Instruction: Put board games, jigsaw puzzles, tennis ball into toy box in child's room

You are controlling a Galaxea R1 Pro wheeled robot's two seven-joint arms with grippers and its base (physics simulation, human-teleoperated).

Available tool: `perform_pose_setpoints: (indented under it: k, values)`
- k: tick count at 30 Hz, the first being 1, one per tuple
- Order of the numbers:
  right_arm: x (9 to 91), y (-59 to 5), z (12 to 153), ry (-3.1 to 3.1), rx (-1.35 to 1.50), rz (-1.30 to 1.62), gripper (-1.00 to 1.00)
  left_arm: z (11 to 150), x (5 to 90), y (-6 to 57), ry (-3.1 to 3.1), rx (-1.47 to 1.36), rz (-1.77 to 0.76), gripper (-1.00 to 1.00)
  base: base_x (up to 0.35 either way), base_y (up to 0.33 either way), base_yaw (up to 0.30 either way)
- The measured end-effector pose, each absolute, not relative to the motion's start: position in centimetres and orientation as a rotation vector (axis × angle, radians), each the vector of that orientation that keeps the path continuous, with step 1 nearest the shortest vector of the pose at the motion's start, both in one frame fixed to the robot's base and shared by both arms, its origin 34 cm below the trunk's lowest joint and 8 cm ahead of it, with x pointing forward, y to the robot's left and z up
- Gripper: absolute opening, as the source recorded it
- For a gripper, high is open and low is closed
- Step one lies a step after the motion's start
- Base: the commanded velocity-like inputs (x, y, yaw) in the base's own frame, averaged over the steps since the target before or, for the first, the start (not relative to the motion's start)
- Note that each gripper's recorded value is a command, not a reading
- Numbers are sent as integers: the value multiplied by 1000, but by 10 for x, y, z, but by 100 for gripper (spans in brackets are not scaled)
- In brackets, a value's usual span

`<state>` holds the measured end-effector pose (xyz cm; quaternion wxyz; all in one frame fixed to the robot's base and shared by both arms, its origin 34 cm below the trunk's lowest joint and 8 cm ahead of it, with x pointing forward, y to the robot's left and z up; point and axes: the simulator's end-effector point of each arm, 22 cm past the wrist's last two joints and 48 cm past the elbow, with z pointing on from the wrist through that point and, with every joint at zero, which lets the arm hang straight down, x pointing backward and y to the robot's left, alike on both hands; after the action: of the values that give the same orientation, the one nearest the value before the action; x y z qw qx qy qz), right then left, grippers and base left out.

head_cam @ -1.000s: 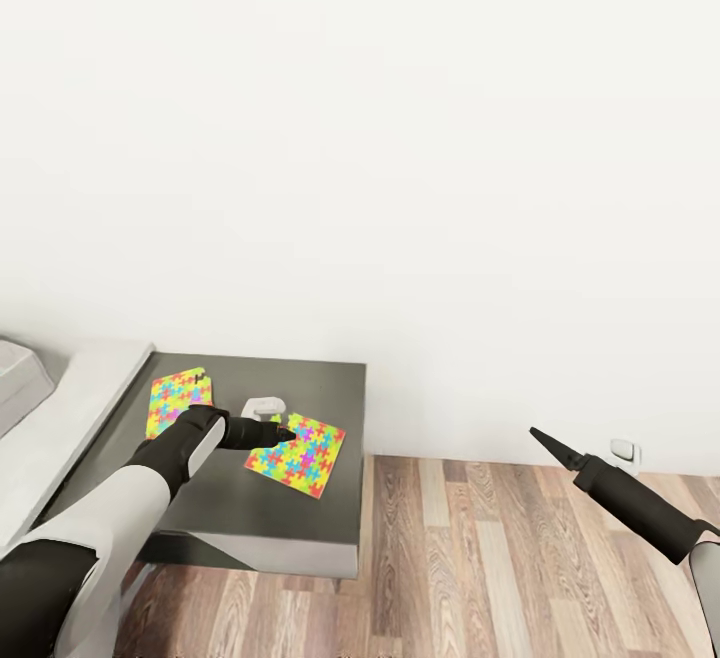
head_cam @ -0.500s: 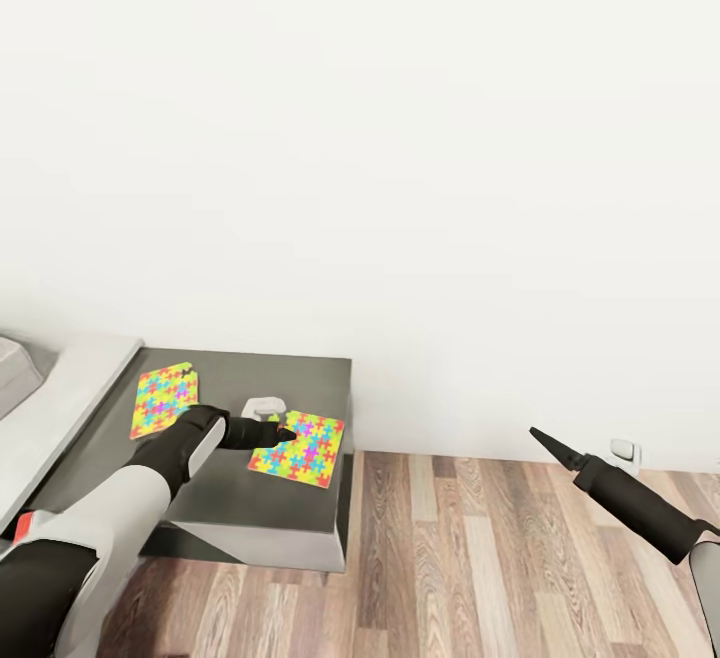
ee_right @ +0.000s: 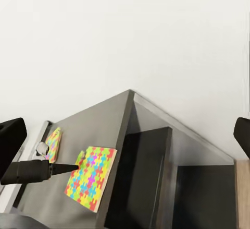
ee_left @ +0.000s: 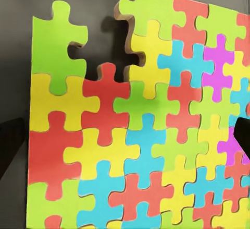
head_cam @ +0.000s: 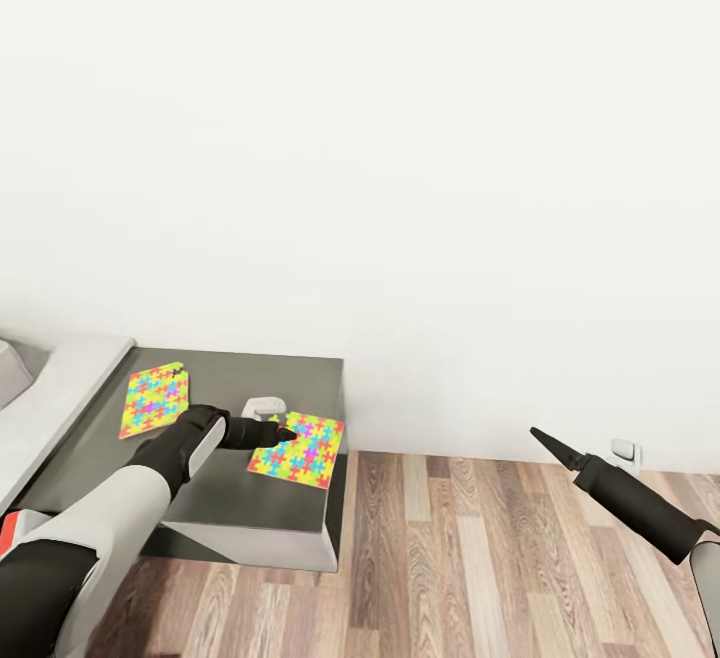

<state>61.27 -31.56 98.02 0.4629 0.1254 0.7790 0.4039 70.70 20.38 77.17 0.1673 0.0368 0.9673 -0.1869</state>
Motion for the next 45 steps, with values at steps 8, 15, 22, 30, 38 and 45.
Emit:
perform_pose_setpoints:
  k: [8, 15, 22, 30, 38, 45]
  values:
    - [613, -315, 980, 1915, 308, 994, 100, 772, 707, 204, 2753, 104, -533, 100, 0, -106, 0]
    - [613, -315, 980, 1915, 307, 993, 100, 772, 707, 204, 2754, 105, -532, 100, 0, -91, 0]
    - [613, -315, 980, 1914, 308, 993, 100, 771, 707, 209, 2756, 99, -518, 100, 0, -4, 0]
    - [613, -315, 980, 1914, 307, 993, 100, 772, 710, 235, 2753, 64, -478, 100, 0, 0, 0]
    - [613, -315, 980, 1914, 308, 994, 100, 785, 722, 309, 2717, -77, -409, 100, 0, 0, 0]
    - [613, -314, 980, 1914, 307, 995, 100, 818, 741, 340, 2599, -230, -540, 100, 0, 0, 0]
